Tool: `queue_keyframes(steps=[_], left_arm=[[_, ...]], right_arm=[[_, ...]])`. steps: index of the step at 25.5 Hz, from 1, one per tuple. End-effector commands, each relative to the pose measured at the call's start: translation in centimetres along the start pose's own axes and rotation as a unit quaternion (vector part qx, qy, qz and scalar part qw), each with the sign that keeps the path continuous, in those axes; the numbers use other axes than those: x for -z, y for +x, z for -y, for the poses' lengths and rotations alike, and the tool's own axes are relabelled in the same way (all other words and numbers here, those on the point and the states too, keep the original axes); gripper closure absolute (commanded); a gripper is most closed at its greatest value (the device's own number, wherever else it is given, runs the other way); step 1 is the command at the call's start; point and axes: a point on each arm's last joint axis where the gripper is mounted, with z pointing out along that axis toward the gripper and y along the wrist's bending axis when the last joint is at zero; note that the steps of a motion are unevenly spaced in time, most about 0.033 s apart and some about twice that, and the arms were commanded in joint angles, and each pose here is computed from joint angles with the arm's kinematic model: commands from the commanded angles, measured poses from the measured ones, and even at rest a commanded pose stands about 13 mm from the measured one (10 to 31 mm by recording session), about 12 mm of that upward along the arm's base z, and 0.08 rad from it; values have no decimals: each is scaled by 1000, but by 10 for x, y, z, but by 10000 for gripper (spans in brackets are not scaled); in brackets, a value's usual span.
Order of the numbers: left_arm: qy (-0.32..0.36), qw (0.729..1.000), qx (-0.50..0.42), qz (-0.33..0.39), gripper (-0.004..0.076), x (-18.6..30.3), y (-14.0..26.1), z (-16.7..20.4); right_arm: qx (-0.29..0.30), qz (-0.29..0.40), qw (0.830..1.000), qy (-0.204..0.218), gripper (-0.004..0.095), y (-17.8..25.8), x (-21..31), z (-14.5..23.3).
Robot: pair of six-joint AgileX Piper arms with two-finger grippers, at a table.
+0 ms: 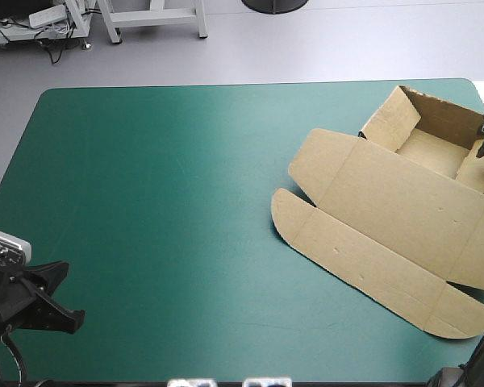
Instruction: Fold the box
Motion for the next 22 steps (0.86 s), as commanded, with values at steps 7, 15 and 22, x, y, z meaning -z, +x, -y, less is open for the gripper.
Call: queue_keyframes(steps=[7,15,22], left_arm=[[-1,1000,-1,-16,733,3,0,-1],[-1,1000,-9,-16,733,3,0,-1],[-13,1000,-14,-3,733,-3,-5,-2]], right_arm=[[41,99,994,-11,931,6,94,-19],[54,130,990,-23,926,12,123,-28],[93,168,975,-117,926,28,160,-84]])
